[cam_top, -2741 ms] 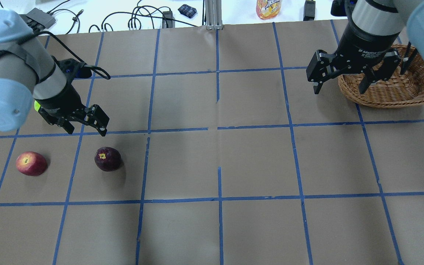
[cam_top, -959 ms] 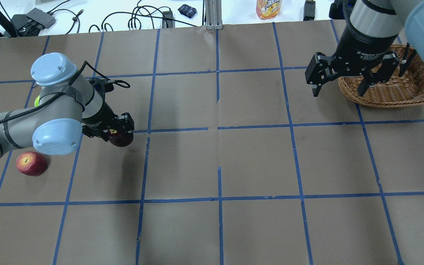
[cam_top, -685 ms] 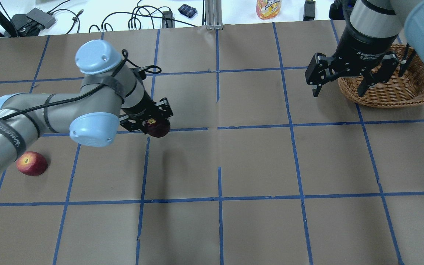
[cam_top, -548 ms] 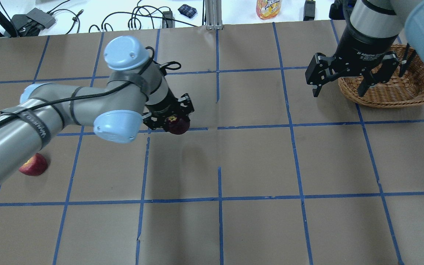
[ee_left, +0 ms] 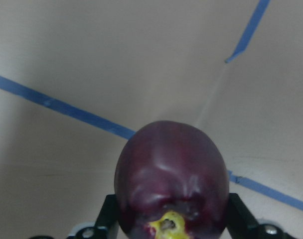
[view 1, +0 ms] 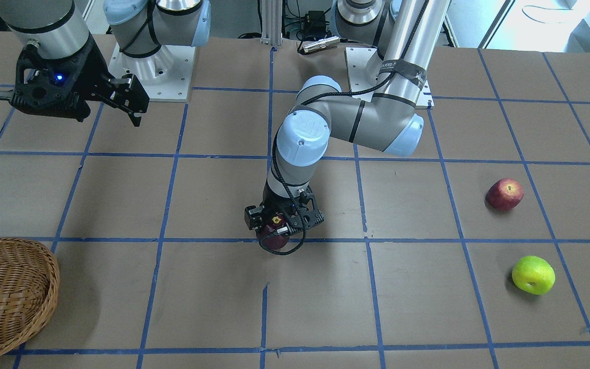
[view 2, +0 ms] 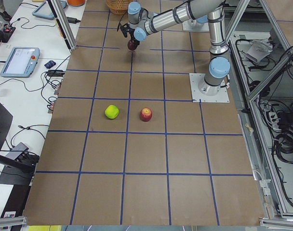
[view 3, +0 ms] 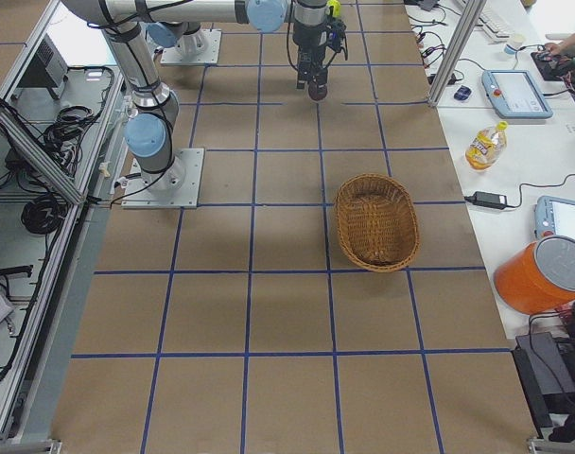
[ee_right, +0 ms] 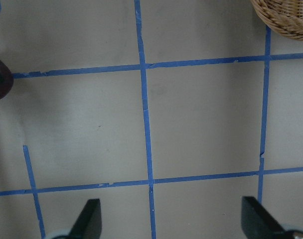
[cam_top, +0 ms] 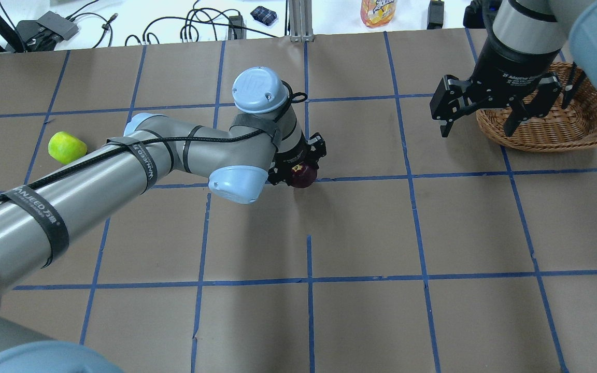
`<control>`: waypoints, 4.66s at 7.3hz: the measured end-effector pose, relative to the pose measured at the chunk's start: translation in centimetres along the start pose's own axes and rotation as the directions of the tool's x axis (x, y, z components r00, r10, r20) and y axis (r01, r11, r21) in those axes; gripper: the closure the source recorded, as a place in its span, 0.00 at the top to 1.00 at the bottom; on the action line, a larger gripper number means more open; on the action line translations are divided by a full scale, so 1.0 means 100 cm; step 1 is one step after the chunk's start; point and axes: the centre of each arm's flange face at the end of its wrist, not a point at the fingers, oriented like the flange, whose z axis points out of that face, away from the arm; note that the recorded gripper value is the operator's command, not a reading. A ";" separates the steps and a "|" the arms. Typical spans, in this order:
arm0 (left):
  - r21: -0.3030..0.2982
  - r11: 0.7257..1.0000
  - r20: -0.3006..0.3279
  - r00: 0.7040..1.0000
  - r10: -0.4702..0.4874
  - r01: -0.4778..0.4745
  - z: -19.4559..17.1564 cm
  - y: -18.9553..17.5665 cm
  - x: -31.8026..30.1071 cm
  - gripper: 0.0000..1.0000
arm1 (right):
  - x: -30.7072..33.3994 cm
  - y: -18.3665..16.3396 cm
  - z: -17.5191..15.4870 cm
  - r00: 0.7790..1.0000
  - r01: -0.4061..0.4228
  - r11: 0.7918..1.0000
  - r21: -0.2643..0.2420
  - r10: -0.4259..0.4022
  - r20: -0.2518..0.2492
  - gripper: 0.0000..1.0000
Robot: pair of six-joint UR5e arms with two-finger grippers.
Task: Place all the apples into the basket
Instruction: 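Carry the purple apple toward the table center and release it, then grasp the red apple with the left gripper while the right grasps the purple apple, then carry the purple apple to the basket while the left carries the red apple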
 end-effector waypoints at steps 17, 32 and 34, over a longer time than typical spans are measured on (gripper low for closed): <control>-0.301 0.766 0.218 0.742 0.635 -0.568 -0.102 -0.181 -0.515 1.00 | -0.213 -0.054 0.179 0.991 -0.041 0.999 0.002 0.040 0.124 1.00; -0.154 0.915 0.217 0.890 0.400 -0.374 -0.118 -0.181 -0.361 0.38 | -0.204 -0.124 0.180 0.972 -0.089 0.995 0.041 0.078 0.222 0.00; -0.101 0.968 0.196 0.950 0.244 -0.228 -0.109 -0.148 -0.265 0.38 | -0.102 -0.171 0.143 0.970 -0.146 0.989 0.031 0.136 0.201 0.00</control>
